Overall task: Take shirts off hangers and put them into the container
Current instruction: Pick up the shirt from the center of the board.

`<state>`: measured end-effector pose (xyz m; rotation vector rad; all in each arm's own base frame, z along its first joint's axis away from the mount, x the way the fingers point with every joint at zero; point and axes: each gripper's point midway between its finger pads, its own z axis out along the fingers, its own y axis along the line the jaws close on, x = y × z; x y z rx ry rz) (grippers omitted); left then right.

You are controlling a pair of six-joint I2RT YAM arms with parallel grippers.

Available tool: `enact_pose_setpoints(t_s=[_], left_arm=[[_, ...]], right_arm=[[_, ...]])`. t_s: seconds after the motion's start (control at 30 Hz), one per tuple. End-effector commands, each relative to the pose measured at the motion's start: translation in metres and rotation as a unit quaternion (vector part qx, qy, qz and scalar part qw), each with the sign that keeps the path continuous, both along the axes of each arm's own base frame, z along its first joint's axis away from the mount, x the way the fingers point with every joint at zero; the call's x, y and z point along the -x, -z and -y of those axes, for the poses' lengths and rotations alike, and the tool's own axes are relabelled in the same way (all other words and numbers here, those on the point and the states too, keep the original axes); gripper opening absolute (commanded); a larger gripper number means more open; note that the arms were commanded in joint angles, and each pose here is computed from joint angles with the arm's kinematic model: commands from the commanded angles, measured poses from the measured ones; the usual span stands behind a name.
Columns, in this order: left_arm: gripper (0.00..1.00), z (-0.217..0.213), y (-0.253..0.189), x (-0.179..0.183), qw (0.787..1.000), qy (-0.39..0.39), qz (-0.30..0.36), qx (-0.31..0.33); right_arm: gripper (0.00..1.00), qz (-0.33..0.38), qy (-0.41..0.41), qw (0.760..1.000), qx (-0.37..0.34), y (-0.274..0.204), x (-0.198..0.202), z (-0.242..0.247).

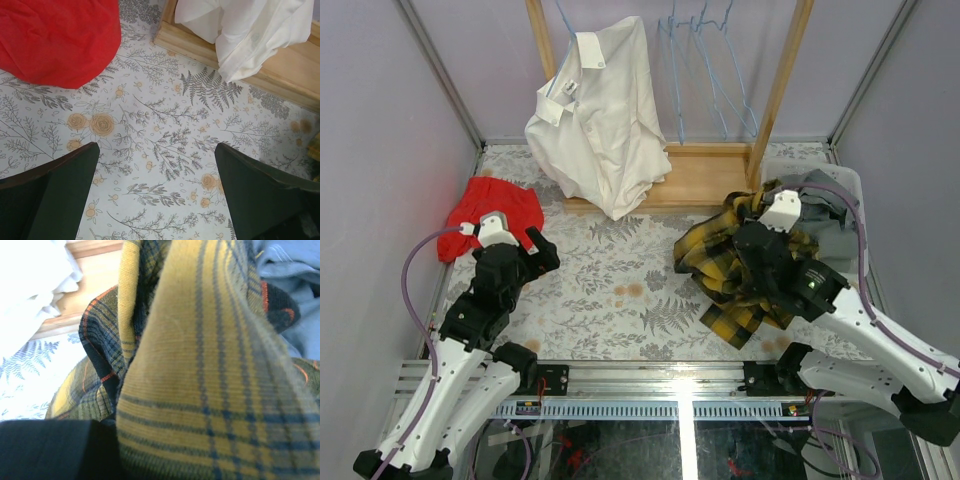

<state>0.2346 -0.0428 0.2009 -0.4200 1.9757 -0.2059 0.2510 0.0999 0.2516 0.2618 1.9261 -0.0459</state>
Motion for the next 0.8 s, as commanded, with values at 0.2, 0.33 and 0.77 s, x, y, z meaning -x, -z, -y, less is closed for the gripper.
enact_pose_setpoints(t_s=[0.2, 0.33, 0.77], left_arm=[[1.0, 0.0, -0.007, -0.005, 1.0, -0.004, 0.02, 0.007], [1.0, 0.0, -0.007, -0.003, 1.0, -0.005, 0.023, 0.009], [1.0, -0.001, -0.009, -0.003, 1.0, -0.005, 0.029, 0.01]], right_arm=[[0.0, 0.031, 0.052, 0.998, -0.009, -0.06, -0.051, 0.051], [0.0, 0.024, 0.115, 0.993, -0.02, -0.066, -0.053, 0.102], [0.0, 0.142, 0.192, 0.971, -0.005, -0.238, -0.085, 0.181]])
